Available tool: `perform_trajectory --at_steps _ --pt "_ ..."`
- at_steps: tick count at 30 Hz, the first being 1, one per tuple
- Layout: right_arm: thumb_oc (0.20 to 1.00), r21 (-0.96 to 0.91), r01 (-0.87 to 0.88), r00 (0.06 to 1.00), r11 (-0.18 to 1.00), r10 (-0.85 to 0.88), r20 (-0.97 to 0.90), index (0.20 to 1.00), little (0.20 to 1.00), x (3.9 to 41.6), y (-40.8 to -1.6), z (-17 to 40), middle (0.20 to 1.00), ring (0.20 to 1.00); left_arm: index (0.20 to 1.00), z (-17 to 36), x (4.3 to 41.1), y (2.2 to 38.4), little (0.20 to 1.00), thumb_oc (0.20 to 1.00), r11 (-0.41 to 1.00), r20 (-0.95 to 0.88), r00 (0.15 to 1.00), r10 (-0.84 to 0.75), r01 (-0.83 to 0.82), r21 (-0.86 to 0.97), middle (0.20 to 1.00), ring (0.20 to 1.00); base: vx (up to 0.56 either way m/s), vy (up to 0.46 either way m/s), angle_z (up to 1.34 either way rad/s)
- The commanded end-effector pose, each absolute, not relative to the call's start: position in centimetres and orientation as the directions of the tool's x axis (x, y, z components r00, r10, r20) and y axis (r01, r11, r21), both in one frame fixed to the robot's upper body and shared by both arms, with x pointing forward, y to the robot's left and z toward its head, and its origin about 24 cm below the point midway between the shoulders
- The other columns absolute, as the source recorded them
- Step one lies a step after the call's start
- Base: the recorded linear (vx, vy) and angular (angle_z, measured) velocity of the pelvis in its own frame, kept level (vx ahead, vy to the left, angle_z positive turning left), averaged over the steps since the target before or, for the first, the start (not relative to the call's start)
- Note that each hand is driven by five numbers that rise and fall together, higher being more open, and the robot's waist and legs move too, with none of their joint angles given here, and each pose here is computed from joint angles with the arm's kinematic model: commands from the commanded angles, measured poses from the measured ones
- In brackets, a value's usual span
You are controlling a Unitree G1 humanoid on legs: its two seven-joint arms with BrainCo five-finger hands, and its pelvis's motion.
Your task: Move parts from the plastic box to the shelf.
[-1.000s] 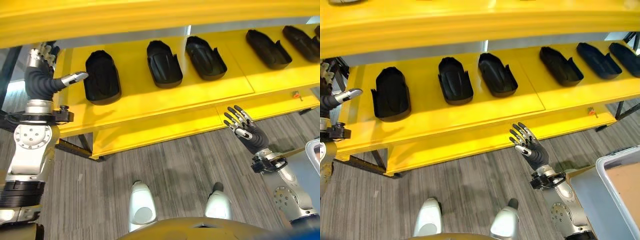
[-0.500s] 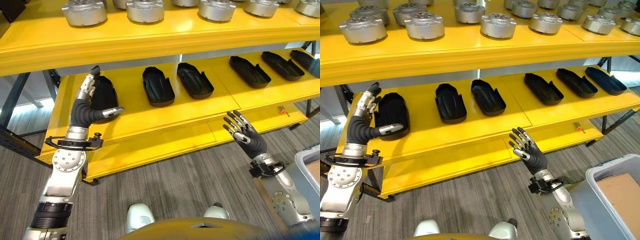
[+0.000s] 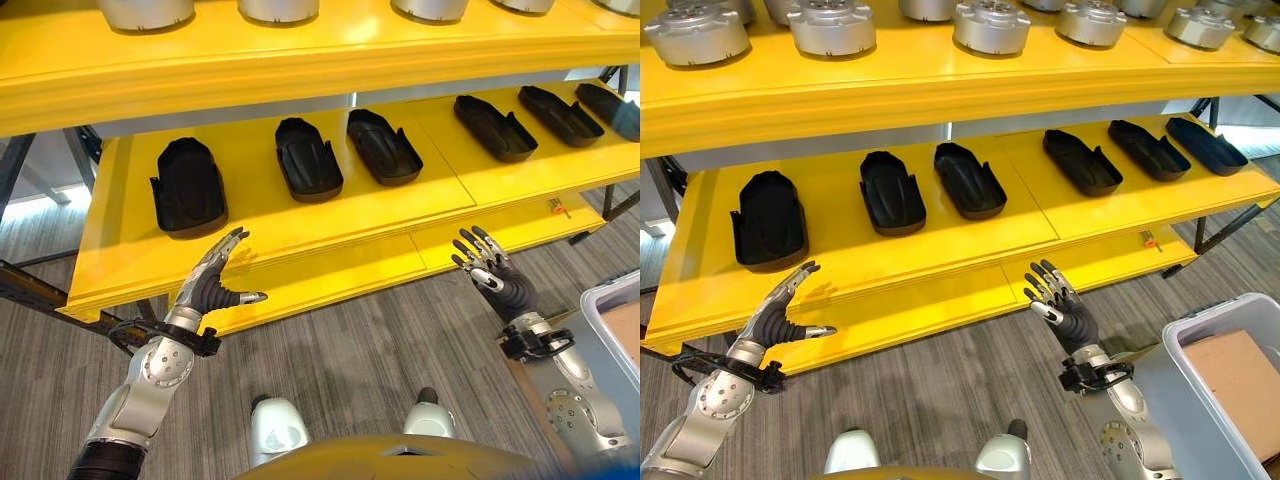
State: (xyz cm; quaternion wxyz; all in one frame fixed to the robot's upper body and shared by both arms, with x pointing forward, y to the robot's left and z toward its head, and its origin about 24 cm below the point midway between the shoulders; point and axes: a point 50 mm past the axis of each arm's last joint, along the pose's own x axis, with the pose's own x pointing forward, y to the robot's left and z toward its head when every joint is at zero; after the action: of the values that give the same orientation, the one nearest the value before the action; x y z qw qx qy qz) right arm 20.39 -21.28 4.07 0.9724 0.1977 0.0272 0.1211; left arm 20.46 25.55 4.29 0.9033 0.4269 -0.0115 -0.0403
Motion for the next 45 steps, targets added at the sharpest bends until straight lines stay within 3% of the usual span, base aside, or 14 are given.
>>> perform_trajectory --at_steps 1,8,32,45 --pt "1.000 0.339 -0.267 0.956 0.902 0.206 0.207 1.000 1.000 21.4 -21.8 8.1 1.000 1.000 1.000 4.9 21.0 26.2 1.000 1.000 0.598 0.021 0.997 -0.068 0.024 0.801 1.000 1.000 0.00 0.000 0.00" --pt "1.000 0.332 -0.257 0.959 0.908 0.196 0.205 1.000 1.000 21.5 -22.2 8.2 1.000 1.000 1.000 3.3 21.1 27.5 1.000 1.000 0.572 -0.033 0.999 0.015 0.018 0.820 1.000 1.000 0.00 0.003 0.00" --pt "1.000 0.316 -0.320 0.939 0.893 0.255 0.231 1.000 1.000 22.6 -21.4 9.3 1.000 1.000 1.000 3.0 25.0 30.2 1.000 1.000 0.515 0.043 0.963 0.265 -0.179 0.838 1.000 1.000 -0.01 0.007 -0.02" --pt "1.000 0.290 -0.389 0.912 0.874 0.322 0.252 1.000 1.000 22.8 -20.6 10.1 1.000 1.000 1.000 1.7 26.1 32.0 1.000 1.000 0.488 -0.027 0.926 0.378 -0.174 0.856 1.000 1.000 -0.02 0.010 -0.01"
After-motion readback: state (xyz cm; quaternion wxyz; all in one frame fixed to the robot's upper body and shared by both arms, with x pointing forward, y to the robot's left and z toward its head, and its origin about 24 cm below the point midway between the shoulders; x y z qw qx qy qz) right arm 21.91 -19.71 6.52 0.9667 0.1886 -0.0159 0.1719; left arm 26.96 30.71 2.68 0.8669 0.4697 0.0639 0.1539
